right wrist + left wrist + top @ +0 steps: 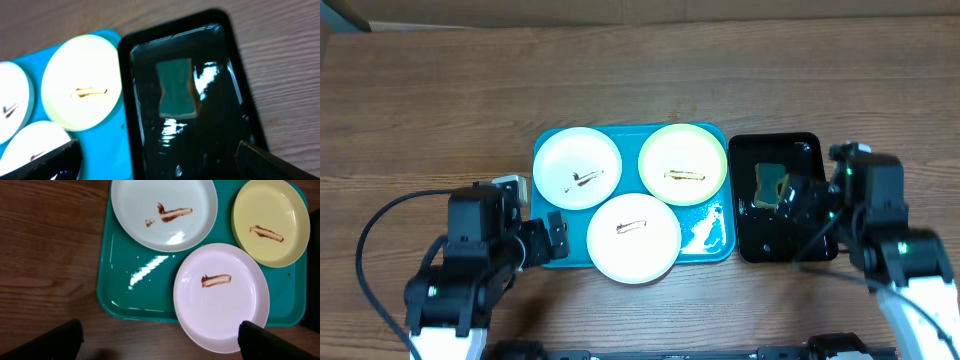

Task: Clean dirty plates on tray and stack at the side
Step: 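Move left gripper to grip the rim of the front white plate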

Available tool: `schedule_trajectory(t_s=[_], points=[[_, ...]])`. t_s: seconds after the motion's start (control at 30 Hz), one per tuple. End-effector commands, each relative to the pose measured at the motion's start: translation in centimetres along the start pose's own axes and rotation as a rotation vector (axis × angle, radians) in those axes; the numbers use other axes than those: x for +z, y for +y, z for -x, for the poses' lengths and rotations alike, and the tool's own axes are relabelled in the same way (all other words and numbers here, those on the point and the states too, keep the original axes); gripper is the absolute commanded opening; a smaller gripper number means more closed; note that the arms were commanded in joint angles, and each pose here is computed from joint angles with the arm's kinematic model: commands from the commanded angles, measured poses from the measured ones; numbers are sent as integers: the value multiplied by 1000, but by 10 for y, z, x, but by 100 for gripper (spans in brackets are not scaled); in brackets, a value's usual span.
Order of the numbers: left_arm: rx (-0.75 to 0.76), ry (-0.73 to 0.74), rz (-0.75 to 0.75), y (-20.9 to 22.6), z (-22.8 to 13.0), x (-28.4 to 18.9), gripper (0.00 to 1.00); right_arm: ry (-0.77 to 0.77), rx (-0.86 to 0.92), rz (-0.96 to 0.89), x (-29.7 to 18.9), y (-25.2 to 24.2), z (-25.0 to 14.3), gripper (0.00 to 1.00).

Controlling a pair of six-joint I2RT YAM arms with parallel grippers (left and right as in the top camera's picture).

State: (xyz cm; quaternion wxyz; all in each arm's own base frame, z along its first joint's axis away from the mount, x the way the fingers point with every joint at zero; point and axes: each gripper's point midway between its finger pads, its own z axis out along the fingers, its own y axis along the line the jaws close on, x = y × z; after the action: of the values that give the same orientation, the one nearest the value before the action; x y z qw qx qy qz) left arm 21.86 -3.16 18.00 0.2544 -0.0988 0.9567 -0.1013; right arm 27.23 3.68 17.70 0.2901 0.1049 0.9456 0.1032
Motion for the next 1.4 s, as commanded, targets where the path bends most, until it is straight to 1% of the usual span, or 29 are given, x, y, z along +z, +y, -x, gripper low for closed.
schedule_trajectory(t_s=[0.0, 0.2, 0.23, 0.27, 0.37, 0.5, 0.53, 0.6, 0.73, 0.8, 0.87, 0.97, 1.0, 1.03, 1.07, 1.1, 1.13, 1.33, 1.37], points=[[-54, 49, -47, -11, 1, 4, 100, 36, 7, 51, 0, 14, 9, 100], [-47, 166, -53, -17, -11, 25, 100, 74, 9, 40, 12, 12, 7, 100], [-44, 194, -51, -19, -16, 29, 99, 75, 9, 40, 12, 12, 7, 100], [-40, 252, -43, -24, -26, 39, 94, 75, 9, 40, 13, 12, 7, 100], [-16, 354, -23, -29, -45, 52, 80, 76, 9, 40, 13, 12, 7, 100], [21, 469, 23, -31, -64, 72, 74, 74, 9, 41, 13, 12, 7, 100], [18, 495, 41, -30, -68, 77, 74, 73, 9, 41, 13, 12, 7, 100], [7, 544, 73, -27, -75, 86, 70, 74, 9, 41, 13, 12, 7, 100], [-6, 642, 127, -20, -89, 105, 68, 74, 9, 41, 13, 12, 7, 100], [-9, 669, 139, -18, -92, 114, 63, 74, 9, 40, 13, 12, 7, 100], [-11, 689, 149, -17, -95, 124, 52, 74, 9, 41, 13, 12, 7, 100], [-12, 705, 157, -15, -98, 137, 48, 74, 9, 41, 13, 12, 7, 100], [-12, 709, 159, -15, -98, 141, 45, 74, 9, 41, 13, 12, 7, 100], [-13, 714, 161, -15, -99, 144, 36, 74, 9, 40, 13, 12, 7, 100], [-13, 717, 163, -14, -100, 147, 31, 74, 9, 40, 13, 12, 7, 100], [-14, 718, 163, -14, -100, 150, 22, 74, 9, 40, 13, 12, 7, 100], [-14, 717, 163, -14, -100, 151, 19, 74, 9, 40, 13, 12, 7, 100], [-13, 708, 158, -15, -99, 154, 15, 74, 9, 41, 13, 12, 7, 100], [-12, 706, 157, -15, -98, 155, 13, 74, 9, 41, 13, 12, 7, 100]])
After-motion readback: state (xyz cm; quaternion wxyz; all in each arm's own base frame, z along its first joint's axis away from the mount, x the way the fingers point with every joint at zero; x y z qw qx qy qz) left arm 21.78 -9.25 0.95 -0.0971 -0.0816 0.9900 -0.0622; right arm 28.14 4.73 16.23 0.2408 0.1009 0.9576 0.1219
